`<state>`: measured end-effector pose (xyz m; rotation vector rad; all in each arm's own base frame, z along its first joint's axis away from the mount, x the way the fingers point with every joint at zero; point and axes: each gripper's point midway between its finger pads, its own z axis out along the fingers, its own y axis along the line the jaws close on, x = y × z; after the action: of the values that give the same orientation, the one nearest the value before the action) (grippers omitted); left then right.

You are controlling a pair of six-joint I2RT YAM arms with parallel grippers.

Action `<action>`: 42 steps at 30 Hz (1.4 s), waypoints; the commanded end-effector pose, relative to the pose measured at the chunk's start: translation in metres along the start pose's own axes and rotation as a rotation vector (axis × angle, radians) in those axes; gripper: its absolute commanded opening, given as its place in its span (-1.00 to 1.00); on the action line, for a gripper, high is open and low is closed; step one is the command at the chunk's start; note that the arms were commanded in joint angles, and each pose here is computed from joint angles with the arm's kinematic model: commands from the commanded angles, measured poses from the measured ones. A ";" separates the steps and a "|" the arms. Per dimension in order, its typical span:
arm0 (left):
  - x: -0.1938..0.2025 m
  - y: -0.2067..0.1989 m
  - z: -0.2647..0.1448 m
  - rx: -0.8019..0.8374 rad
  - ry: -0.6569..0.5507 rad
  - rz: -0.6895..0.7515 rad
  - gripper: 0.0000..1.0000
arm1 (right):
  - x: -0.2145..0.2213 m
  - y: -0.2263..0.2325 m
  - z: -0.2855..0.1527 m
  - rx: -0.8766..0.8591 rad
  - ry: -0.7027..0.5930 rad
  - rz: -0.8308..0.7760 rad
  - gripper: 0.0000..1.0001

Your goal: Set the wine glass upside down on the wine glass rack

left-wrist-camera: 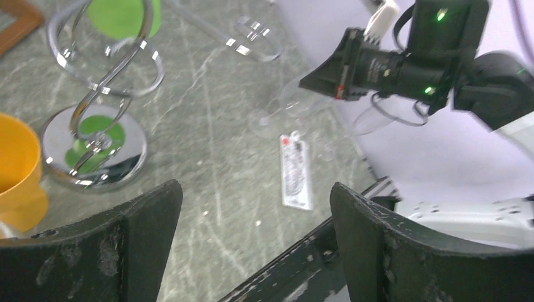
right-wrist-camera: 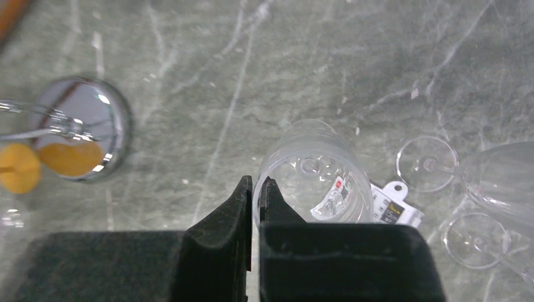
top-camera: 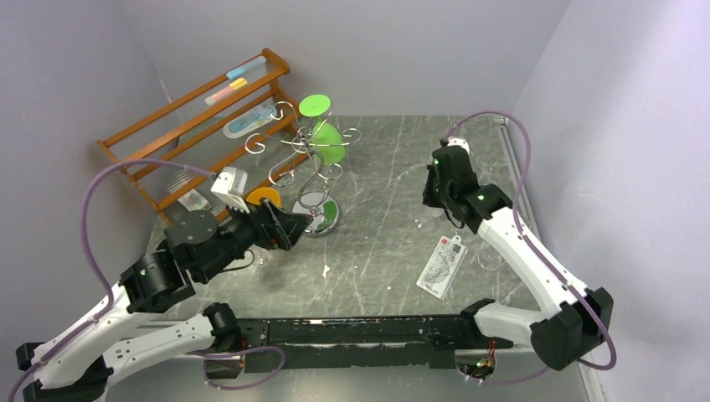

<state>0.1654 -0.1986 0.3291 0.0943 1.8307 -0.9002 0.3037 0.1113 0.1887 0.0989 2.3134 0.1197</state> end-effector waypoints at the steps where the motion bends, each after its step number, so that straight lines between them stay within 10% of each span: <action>1: -0.042 -0.040 -0.016 0.127 -0.061 -0.069 0.83 | -0.059 0.020 -0.048 -0.137 -0.208 0.107 -1.00; 20: -0.109 -0.151 0.054 0.392 -0.170 -0.437 0.93 | -0.157 0.015 -0.255 -0.641 -1.008 0.443 -1.00; 42: -0.148 -0.233 0.127 0.634 -0.213 -0.692 0.89 | -0.155 0.020 -0.360 -1.008 -1.230 0.465 -1.00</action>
<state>0.2324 -0.3851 0.5239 -0.2938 1.4190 -1.7775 0.1661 0.0979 0.5258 0.1706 0.9107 1.0387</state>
